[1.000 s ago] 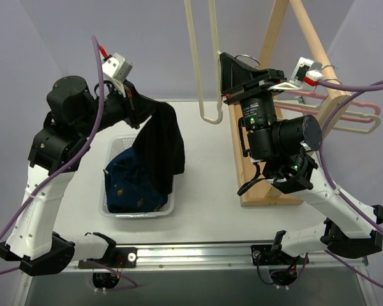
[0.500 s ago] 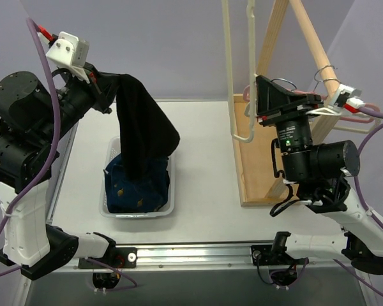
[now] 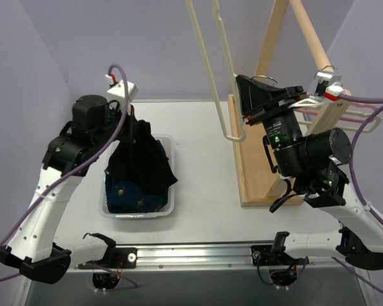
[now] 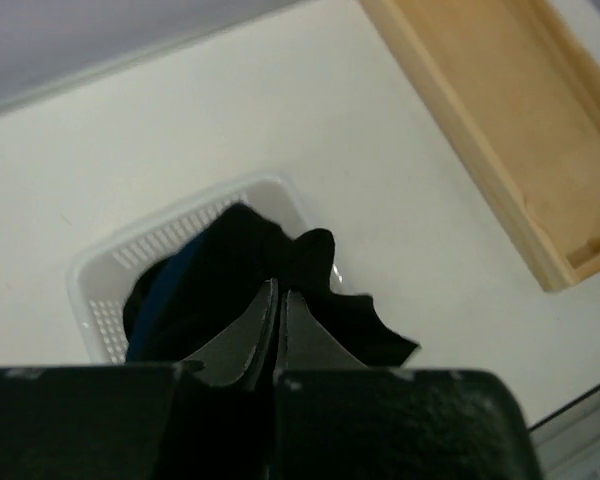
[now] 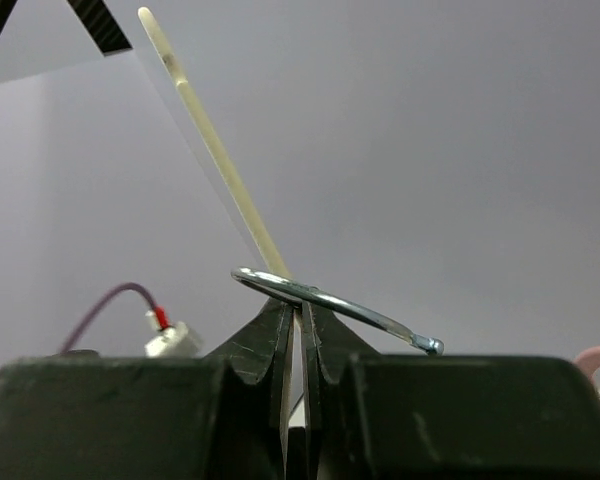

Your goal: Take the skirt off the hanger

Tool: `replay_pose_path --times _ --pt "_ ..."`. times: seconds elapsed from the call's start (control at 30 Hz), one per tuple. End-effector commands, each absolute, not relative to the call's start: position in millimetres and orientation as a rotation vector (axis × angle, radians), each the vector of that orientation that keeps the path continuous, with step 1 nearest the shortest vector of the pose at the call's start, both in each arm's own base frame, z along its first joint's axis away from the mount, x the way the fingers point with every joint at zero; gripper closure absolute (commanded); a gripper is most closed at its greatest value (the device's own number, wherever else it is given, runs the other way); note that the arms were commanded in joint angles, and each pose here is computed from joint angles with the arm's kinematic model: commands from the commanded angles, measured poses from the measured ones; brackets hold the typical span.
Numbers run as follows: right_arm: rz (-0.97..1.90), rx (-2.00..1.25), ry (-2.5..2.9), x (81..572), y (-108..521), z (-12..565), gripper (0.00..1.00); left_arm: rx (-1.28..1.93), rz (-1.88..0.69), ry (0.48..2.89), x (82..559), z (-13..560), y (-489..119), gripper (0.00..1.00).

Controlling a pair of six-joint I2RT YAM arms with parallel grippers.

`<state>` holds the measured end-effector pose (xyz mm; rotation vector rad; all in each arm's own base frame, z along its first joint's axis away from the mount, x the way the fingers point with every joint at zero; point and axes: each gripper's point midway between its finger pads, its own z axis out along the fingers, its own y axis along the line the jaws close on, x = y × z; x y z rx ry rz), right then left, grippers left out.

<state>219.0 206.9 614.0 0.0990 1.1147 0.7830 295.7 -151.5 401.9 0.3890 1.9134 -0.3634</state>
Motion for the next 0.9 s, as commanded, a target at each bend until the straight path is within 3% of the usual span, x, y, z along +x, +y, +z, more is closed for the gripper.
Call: replay_pose_path --times 0.0,0.27,0.47,0.5,0.53,0.6,0.77,0.8,0.87 --pt "0.856 0.077 1.078 206 202 622 1.0 0.321 -0.409 1.912 297 379 -153 0.98" --pt "0.86 0.053 1.124 200 196 615 1.0 -0.01 -0.416 2.141 305 255 -130 0.98" --pt "0.84 -0.025 1.215 203 214 601 1.0 -0.157 -0.577 2.195 288 221 -142 0.96" --pt "0.836 -0.034 1.233 203 216 596 1.0 -0.169 -0.576 2.191 286 223 -141 0.86" --pt "0.835 -0.042 1.243 204 218 593 1.0 -0.194 -0.567 2.181 282 227 -136 0.61" --pt "0.828 -0.043 1.27 204 219 587 1.0 -0.21 -0.574 2.144 274 242 -131 0.53" --pt "0.81 -0.049 1.331 205 219 571 1.0 -0.317 -0.486 2.028 264 271 -103 0.07" --pt "0.804 -0.058 1.347 205 218 569 1.0 -0.322 -0.479 2.016 261 276 -100 0.01" --pt "0.802 -0.069 1.372 205 222 566 1.0 -0.33 -0.479 1.964 261 296 -96 0.06"
